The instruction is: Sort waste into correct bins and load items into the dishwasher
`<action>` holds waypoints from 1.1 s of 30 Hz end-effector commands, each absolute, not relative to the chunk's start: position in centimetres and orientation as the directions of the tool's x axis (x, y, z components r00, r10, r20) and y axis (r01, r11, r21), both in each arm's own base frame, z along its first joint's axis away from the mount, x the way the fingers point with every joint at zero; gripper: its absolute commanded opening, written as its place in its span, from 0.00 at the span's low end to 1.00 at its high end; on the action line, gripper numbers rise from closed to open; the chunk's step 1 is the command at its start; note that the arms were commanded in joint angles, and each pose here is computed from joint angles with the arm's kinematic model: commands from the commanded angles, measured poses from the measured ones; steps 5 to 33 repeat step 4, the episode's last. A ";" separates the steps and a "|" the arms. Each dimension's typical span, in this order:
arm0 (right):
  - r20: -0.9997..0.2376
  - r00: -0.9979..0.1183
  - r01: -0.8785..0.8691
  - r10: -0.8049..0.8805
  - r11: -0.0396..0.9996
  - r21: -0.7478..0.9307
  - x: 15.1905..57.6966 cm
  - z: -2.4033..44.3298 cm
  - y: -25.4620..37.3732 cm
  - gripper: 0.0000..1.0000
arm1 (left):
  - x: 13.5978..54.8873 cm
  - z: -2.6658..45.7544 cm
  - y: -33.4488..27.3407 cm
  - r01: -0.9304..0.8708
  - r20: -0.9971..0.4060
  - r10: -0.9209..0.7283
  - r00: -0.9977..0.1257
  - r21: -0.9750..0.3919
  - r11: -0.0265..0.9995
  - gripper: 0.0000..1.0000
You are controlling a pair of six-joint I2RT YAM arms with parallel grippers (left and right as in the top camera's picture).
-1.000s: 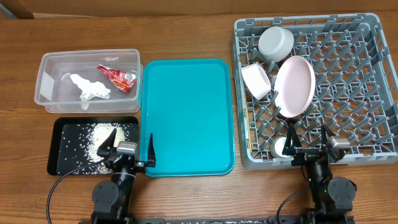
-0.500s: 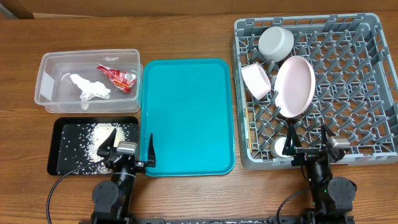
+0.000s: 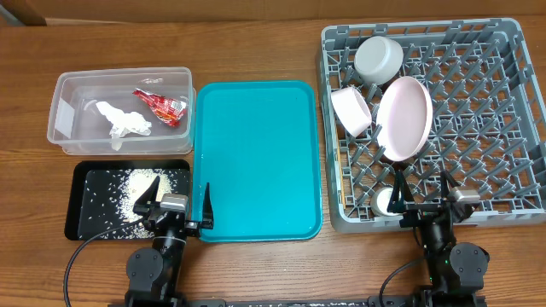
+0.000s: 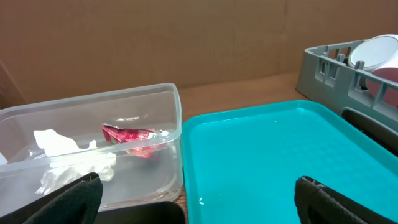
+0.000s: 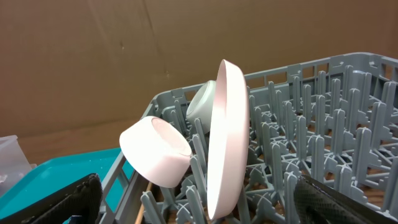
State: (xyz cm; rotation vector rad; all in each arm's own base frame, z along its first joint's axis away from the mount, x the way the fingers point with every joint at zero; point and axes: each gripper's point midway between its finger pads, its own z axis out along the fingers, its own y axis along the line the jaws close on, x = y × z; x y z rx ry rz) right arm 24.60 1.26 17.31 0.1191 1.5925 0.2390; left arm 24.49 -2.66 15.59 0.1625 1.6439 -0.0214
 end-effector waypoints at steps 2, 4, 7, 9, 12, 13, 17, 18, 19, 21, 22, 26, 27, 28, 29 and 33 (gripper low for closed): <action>-0.976 -0.033 -0.068 0.217 0.973 0.218 24.6 17.1 1.2 1.00 | 24.5 15.6 -2.7 0.116 -0.992 0.112 -0.065 0.104 0.988 1.00; -0.976 -0.033 -0.068 0.217 0.973 0.218 24.6 17.1 1.2 1.00 | 24.5 15.6 -2.7 0.117 -0.992 0.112 -0.065 0.104 0.988 1.00; -0.976 -0.033 -0.068 0.217 0.973 0.218 24.6 17.1 1.2 1.00 | 24.5 15.6 -2.7 0.117 -0.992 0.112 -0.065 0.104 0.988 1.00; -0.976 -0.033 -0.068 0.217 0.973 0.218 24.6 17.1 1.2 1.00 | 24.5 15.6 -2.7 0.117 -0.992 0.112 -0.065 0.104 0.988 1.00; -0.976 -0.033 -0.068 0.217 0.973 0.218 24.6 17.1 1.2 1.00 | 24.5 15.6 -2.7 0.117 -0.992 0.112 -0.065 0.104 0.988 1.00; -0.976 -0.033 -0.068 0.217 0.973 0.218 24.6 17.1 1.2 1.00 | 24.5 15.6 -2.7 0.117 -0.992 0.112 -0.065 0.104 0.988 1.00; -0.976 -0.033 -0.068 0.217 0.973 0.218 24.6 17.1 1.2 1.00 | 24.5 15.6 -2.7 0.117 -0.992 0.112 -0.065 0.104 0.988 1.00; -0.976 -0.033 -0.068 0.217 0.973 0.218 24.6 17.1 1.2 1.00 | 24.5 15.6 -2.7 0.117 -0.992 0.112 -0.065 0.104 0.988 1.00; -0.976 -0.033 -0.068 0.217 0.973 0.218 24.6 17.1 1.2 1.00 | 24.5 15.6 -2.7 0.117 -0.992 0.112 -0.065 0.104 0.988 1.00; -0.976 -0.033 -0.068 0.217 0.973 0.218 24.6 17.1 1.2 1.00 | 24.5 15.6 -2.7 0.117 -0.992 0.112 -0.065 0.104 0.988 1.00; -0.976 -0.033 -0.068 0.217 0.973 0.218 24.6 17.1 1.2 1.00 | 24.5 15.6 -2.7 0.117 -0.992 0.112 -0.065 0.104 0.988 1.00; -0.976 -0.033 -0.068 0.217 0.973 0.218 24.6 17.1 1.2 1.00 | 24.5 15.6 -2.7 0.117 -0.992 0.112 -0.065 0.104 0.988 1.00; -0.976 -0.033 -0.068 0.217 0.973 0.218 24.6 17.1 1.2 1.00 | 24.5 15.6 -2.7 0.117 -0.992 0.112 -0.065 0.104 0.988 1.00; -0.976 -0.033 -0.068 0.217 0.973 0.218 24.6 17.1 1.2 1.00 | 24.5 15.6 -2.7 0.117 -0.992 0.112 -0.065 0.104 0.988 1.00; -0.976 -0.033 -0.068 0.217 0.973 0.218 24.6 17.1 1.2 1.00 | 24.5 15.6 -2.7 0.117 -0.992 0.112 -0.065 0.104 0.988 1.00; -0.976 -0.033 -0.068 0.217 0.973 0.218 24.6 17.1 1.2 1.00 | 24.5 15.6 -2.7 0.117 -0.992 0.112 -0.065 0.104 0.988 1.00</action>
